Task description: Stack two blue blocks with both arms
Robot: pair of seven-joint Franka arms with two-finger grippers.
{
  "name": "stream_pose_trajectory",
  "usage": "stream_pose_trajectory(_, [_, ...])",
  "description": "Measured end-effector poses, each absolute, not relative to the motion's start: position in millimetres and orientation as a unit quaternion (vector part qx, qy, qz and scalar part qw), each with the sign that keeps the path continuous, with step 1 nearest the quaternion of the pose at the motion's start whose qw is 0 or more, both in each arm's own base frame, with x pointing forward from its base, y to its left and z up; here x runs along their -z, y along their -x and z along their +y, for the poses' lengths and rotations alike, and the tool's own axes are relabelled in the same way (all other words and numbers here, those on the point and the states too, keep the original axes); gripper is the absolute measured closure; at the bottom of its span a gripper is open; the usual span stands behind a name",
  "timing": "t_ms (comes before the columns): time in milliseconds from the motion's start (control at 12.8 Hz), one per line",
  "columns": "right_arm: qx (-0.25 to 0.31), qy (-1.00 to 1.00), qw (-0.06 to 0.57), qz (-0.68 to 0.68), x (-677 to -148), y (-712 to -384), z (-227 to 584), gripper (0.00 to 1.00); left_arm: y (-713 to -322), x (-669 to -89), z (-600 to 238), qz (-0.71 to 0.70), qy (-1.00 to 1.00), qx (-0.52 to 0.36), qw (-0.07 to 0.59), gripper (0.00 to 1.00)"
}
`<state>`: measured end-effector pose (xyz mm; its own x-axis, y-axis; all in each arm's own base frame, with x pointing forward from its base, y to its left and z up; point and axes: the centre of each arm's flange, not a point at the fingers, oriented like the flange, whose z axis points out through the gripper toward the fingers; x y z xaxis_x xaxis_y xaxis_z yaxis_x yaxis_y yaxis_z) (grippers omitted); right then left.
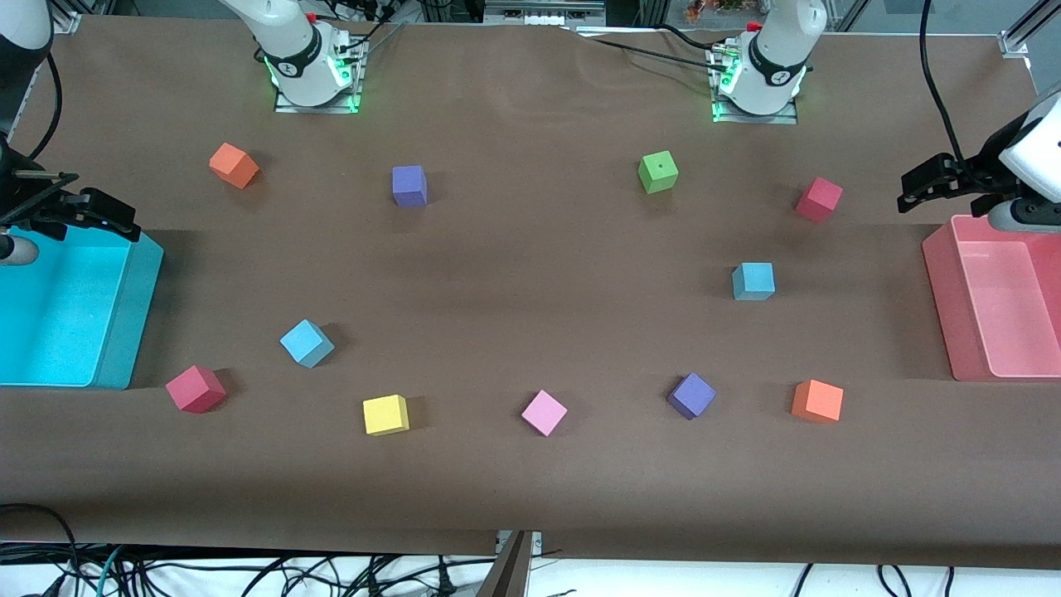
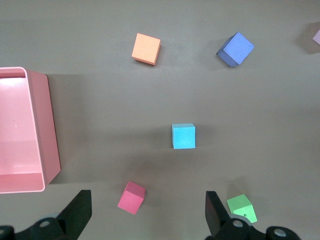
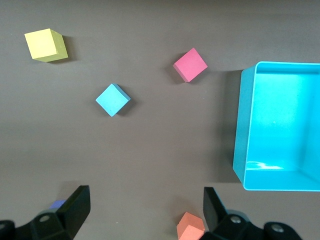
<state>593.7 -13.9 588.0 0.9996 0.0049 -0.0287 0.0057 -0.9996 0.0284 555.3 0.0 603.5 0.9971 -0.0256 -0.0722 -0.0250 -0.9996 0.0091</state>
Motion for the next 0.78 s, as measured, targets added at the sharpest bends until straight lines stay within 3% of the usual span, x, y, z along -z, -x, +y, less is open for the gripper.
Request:
stream_pose_trajectory(389, [0.024,-1.0,0.015,0.006,-576.9,-598.3,-9.5,0.0,-555.5,-603.0,-0.1,-0.013,-0.999,0.037,0.004,0.0])
stream_pose_trajectory(779, [0.077,-0.996,0.018,0.052,-511.5,-619.4,37.9,0.0,-555.8,-602.5,-0.1,-0.013,-0.999,0.037,0.004,0.0])
